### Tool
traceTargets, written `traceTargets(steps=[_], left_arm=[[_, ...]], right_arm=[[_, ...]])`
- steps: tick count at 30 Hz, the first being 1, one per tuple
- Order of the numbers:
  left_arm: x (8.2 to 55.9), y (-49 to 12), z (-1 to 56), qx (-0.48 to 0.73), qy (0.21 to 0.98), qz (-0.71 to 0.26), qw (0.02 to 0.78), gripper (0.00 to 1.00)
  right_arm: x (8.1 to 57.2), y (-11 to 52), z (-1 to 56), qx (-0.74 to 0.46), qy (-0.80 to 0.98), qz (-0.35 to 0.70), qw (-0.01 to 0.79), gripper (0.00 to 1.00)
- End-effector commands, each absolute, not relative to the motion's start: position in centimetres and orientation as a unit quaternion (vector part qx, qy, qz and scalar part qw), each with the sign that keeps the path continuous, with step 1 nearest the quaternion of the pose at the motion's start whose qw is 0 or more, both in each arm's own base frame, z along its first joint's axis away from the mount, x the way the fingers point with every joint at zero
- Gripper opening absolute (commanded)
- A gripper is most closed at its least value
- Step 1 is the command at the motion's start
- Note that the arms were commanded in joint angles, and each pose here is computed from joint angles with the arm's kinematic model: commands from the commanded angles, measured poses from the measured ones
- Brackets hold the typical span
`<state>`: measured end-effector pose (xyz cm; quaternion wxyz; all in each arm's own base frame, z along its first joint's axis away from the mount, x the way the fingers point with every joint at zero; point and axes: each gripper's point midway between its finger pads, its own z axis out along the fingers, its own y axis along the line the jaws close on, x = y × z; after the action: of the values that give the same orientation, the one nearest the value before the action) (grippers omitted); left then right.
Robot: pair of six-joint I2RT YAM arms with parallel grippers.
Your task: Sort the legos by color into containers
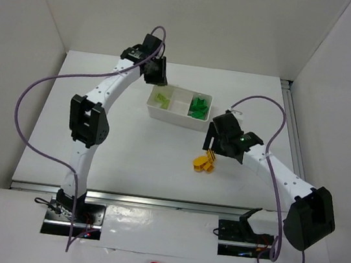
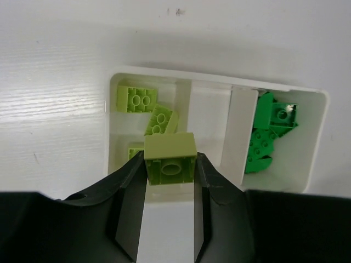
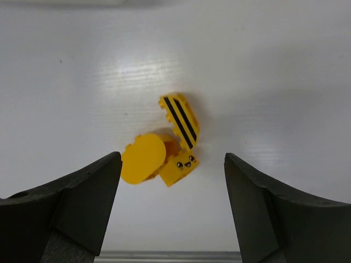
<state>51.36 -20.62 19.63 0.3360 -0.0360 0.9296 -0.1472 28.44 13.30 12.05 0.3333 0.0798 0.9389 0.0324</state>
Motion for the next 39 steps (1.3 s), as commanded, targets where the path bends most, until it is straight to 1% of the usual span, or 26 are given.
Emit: traceTargets(steps=[1,3,4,5,8,9,11,13,16,17,20,22,24,25,26,28,30,31,33,35,38,39], left_arm=[[51.7,-21.1,16.9,-0.037,0.941,-0.152,0.299,0.26],[51.8,-21.1,16.3,-0.037,0.943,-0.151,0.295,0.32],[51.9,-21.1,15.6,-0.037,0.945,-0.148,0.289,0.32],[51.8,-21.2,15.6,-0.036,0.945,-0.152,0.287,0.43],[51.7,-21.0,15.3,-0.042,0.946,-0.159,0.278,0.67],[51.7,-21.0,15.3,-0.042,0.946,-0.159,0.278,0.77],[51.5,-21.1,16.5,-0.035,0.943,-0.166,0.288,0.83],[51.2,-21.2,18.4,-0.027,0.937,-0.175,0.301,0.83],[50.1,-22.3,20.8,-0.013,0.929,-0.198,0.312,0.83],[49.5,-22.8,22.7,-0.001,0.923,-0.205,0.327,0.83],[47.3,-24.8,23.8,0.038,0.920,-0.198,0.336,0.83],[45.4,-25.8,24.0,0.058,0.921,-0.201,0.329,0.83],[44.2,-26.8,23.9,0.070,0.920,-0.210,0.322,0.82],[43.6,-26.9,23.7,0.073,0.922,-0.205,0.319,0.82],[43.4,-27.0,23.2,0.079,0.924,-0.195,0.318,0.82],[42.7,-27.3,23.8,0.088,0.922,-0.178,0.332,0.82],[42.4,-27.3,23.6,0.089,0.924,-0.170,0.331,0.82],[42.6,-27.4,24.0,0.093,0.922,-0.170,0.336,0.82],[42.4,-27.6,23.8,0.095,0.923,-0.165,0.333,0.81],[42.4,-27.6,23.8,0.095,0.923,-0.165,0.333,0.81],[42.3,-27.5,23.6,0.096,0.925,-0.164,0.330,0.81],[42.4,-27.4,23.6,0.094,0.925,-0.160,0.331,0.81]], right_arm=[[26.9,14.7,11.7,0.085,0.944,0.085,0.307,0.83],[25.7,15.1,9.8,0.081,0.955,0.092,0.270,0.83],[25.5,15.4,9.5,0.078,0.956,0.100,0.265,0.83],[25.3,15.8,9.1,0.066,0.958,0.109,0.256,0.84],[24.8,17.4,8.1,0.048,0.961,0.143,0.231,0.84],[24.7,17.4,7.9,0.048,0.962,0.141,0.228,0.84],[24.9,17.1,7.4,0.064,0.962,0.134,0.228,0.84],[24.8,16.5,6.5,0.076,0.964,0.123,0.223,0.84],[24.6,16.1,5.9,0.080,0.966,0.117,0.215,0.81],[24.9,15.7,5.6,0.090,0.966,0.109,0.215,0.80],[25.6,15.2,6.2,0.102,0.962,0.095,0.236,0.78],[26.1,14.5,6.7,0.115,0.957,0.089,0.251,0.76],[28.0,13.5,7.8,0.116,0.950,0.072,0.280,0.74],[28.1,13.1,7.0,0.109,0.956,0.050,0.267,0.73],[29.0,12.9,7.4,0.107,0.956,0.041,0.269,0.73],[29.8,12.7,6.3,0.082,0.963,0.015,0.258,0.73],[30.9,12.7,6.1,0.081,0.963,0.004,0.257,0.73],[30.7,12.5,5.1,0.075,0.967,-0.005,0.244,0.73],[31.7,13.0,5.2,0.077,0.962,0.005,0.261,0.73],[32.0,13.3,4.6,0.076,0.963,0.009,0.259,0.69],[32.2,13.4,4.3,0.076,0.963,0.009,0.258,0.56],[32.5,13.6,4.4,0.076,0.962,0.012,0.263,0.47]])
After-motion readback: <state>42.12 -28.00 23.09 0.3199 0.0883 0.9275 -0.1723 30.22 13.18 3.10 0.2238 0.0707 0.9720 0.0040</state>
